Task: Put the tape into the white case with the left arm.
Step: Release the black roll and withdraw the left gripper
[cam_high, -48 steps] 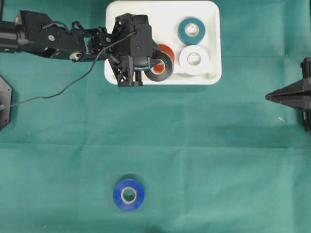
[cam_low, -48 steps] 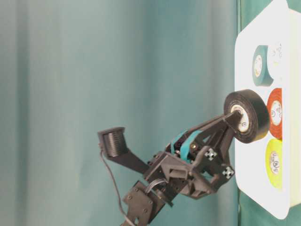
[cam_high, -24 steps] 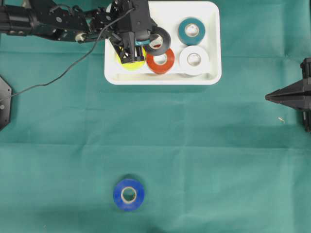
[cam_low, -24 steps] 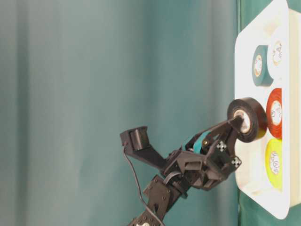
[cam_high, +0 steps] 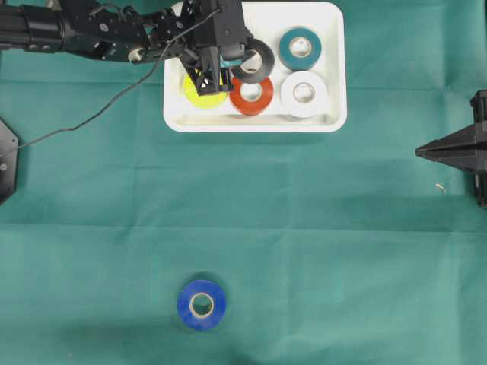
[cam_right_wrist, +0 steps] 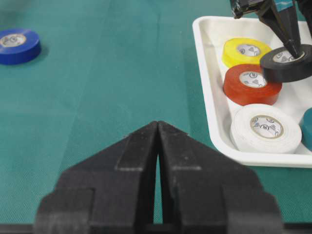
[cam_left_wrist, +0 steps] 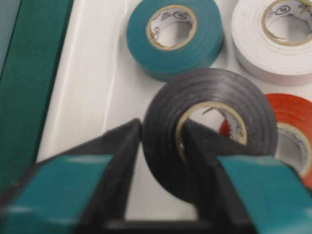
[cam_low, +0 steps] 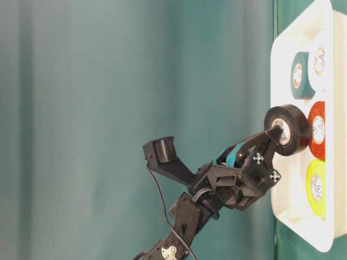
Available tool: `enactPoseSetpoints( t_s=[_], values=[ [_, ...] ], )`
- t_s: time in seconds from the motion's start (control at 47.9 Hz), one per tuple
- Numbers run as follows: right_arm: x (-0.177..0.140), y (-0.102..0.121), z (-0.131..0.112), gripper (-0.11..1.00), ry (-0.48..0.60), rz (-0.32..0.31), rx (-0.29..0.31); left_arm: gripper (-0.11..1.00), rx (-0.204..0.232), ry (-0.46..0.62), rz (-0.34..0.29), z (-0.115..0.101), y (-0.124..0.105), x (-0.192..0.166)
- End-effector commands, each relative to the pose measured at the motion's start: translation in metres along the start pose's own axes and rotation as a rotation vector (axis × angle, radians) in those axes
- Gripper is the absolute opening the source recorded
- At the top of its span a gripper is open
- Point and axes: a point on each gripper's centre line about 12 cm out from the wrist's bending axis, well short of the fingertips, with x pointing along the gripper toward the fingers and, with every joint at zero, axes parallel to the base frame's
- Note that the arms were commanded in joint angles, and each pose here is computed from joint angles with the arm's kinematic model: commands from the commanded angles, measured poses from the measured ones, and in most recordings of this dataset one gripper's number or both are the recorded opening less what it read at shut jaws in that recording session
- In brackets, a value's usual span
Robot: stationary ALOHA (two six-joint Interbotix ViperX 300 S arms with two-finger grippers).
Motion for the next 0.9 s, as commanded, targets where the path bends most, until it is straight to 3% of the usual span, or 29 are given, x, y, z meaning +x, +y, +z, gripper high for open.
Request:
enactPoseSetpoints(
  t_s=[0.0, 0.146, 0.23, 0.522, 0.877],
  values=[
    [0.001, 0.0, 0.004, -0.09, -0.008, 0.0, 0.0, 0.48, -0.005, -0.038, 0.022, 0.011, 0.009, -0.005],
    [0.001, 0.0, 0.004, -0.09, -0.009, 0.0, 0.002, 0.88, -0.004, -0.033, 0.021, 0.009, 0.008, -0.007],
    [0.001, 0.0, 0.004, -0.09, -0.009, 0.0, 0.002, 0.99, -0.004, -0.034, 0.019, 0.009, 0.007, -0.01],
    [0.001, 0.0, 0.004, -0.09, -0.008, 0.0, 0.002, 1.0, 0.0, -0.052, 0.002, 0.01, -0.005, -0.031],
    [0.0, -0.001, -0.005, -0.09, 0.014, -0.003, 0.0, 0.99, 0.062, -0.13, -0.115, 0.028, -0.065, -0.073]
  ],
)
